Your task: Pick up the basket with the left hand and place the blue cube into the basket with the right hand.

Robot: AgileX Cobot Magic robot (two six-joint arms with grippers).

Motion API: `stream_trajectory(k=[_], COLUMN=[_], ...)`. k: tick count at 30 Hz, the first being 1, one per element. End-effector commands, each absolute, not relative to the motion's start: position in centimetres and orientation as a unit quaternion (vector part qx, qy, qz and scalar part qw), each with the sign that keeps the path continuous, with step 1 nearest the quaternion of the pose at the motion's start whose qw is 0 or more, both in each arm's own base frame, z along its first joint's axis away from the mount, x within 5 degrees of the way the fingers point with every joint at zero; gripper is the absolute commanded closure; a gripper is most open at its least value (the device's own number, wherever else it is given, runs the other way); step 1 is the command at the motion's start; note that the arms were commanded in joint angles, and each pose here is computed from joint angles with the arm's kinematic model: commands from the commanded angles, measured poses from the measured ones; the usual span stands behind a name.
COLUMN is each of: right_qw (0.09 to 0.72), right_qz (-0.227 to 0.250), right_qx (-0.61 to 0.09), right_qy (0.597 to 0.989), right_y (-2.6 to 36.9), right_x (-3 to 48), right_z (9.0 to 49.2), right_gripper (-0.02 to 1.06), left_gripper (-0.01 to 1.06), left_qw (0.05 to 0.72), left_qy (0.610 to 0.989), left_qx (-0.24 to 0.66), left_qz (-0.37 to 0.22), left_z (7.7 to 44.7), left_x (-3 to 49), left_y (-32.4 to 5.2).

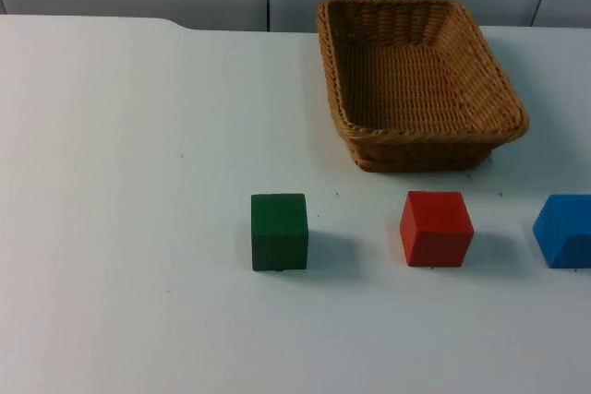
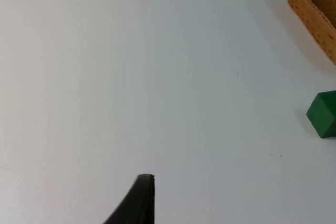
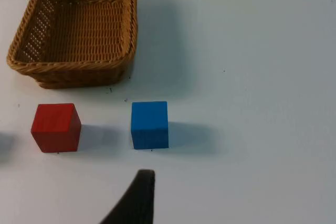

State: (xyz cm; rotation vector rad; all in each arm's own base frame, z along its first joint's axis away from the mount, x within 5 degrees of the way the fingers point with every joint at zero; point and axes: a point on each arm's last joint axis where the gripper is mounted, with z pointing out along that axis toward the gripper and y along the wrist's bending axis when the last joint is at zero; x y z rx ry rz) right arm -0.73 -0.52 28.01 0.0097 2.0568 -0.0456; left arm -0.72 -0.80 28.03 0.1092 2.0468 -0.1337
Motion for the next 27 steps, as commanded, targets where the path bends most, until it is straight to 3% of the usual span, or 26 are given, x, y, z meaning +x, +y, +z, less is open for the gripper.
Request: stream_trajectory(k=[1, 14, 27], right_qw=[0.519, 0.512, 0.451], right_qz=[-0.017, -0.019, -0.028], right_qx=[0.007, 0.007, 0.000], right_qy=[0.855, 0.858, 0.892], right_y=[-0.5, -0.5, -0.4], right_x=[-0.7, 0.3, 9.0], right_z=[27.9, 30.5, 35.4], right_gripper=[0.00, 0.03, 0.03], left_gripper=[0.00, 0.00, 0.00], left_qw=[0.519, 0.538, 0.549], left_qy=[0.852, 0.835, 0.823], left_qx=[0.043, 0.042, 0.015], left_qz=[-0.060, -0.105, -0.143], left_z=[28.0, 29.5, 34.2], left_x=[-0.8, -0.6, 4.7], left_y=[-0.9, -1.6, -2.1])
